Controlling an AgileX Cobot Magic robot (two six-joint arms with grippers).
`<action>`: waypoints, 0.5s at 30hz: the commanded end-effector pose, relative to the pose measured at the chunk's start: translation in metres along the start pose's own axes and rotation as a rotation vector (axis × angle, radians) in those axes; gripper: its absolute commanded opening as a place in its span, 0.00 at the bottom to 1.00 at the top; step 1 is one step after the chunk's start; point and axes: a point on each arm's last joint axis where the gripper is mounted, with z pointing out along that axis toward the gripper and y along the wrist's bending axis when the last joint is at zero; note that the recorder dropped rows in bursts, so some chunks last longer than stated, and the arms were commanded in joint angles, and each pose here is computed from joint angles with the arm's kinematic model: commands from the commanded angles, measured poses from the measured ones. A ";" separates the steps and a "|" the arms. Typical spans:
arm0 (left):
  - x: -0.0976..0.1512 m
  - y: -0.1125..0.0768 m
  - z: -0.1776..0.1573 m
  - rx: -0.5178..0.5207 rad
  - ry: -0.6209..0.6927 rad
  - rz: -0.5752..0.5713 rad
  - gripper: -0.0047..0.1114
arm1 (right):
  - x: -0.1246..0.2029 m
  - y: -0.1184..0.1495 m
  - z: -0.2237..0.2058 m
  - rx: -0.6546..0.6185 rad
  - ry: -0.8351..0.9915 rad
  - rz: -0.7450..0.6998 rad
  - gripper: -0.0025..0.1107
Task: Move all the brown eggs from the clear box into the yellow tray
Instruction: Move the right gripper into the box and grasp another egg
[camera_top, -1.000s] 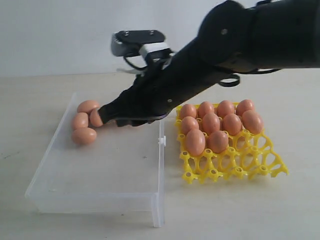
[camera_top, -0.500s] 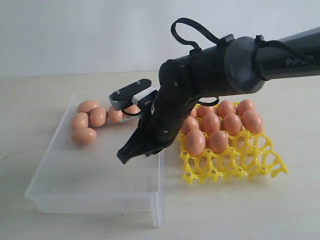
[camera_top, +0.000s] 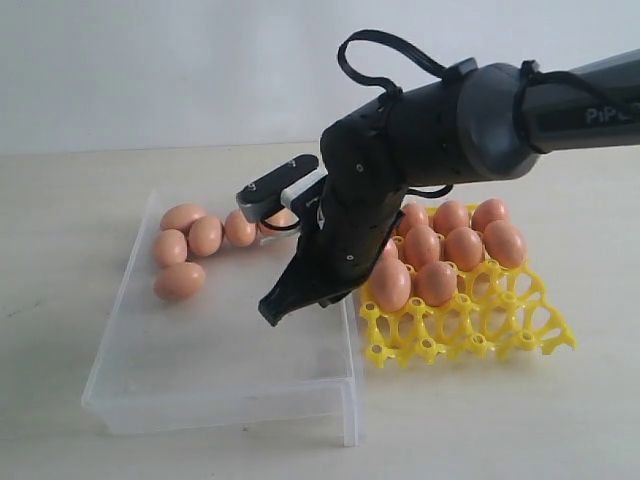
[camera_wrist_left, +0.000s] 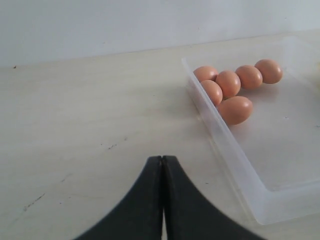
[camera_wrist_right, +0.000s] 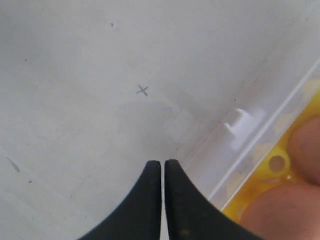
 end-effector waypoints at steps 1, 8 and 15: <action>-0.002 0.000 -0.001 0.003 -0.019 0.000 0.04 | -0.023 0.003 -0.042 -0.006 -0.275 -0.004 0.08; -0.002 0.000 -0.001 0.003 -0.019 0.000 0.04 | -0.055 0.004 -0.082 -0.073 -0.515 -0.023 0.16; -0.002 0.000 -0.001 0.003 -0.019 0.000 0.04 | -0.097 -0.011 -0.062 -0.146 -0.402 0.061 0.40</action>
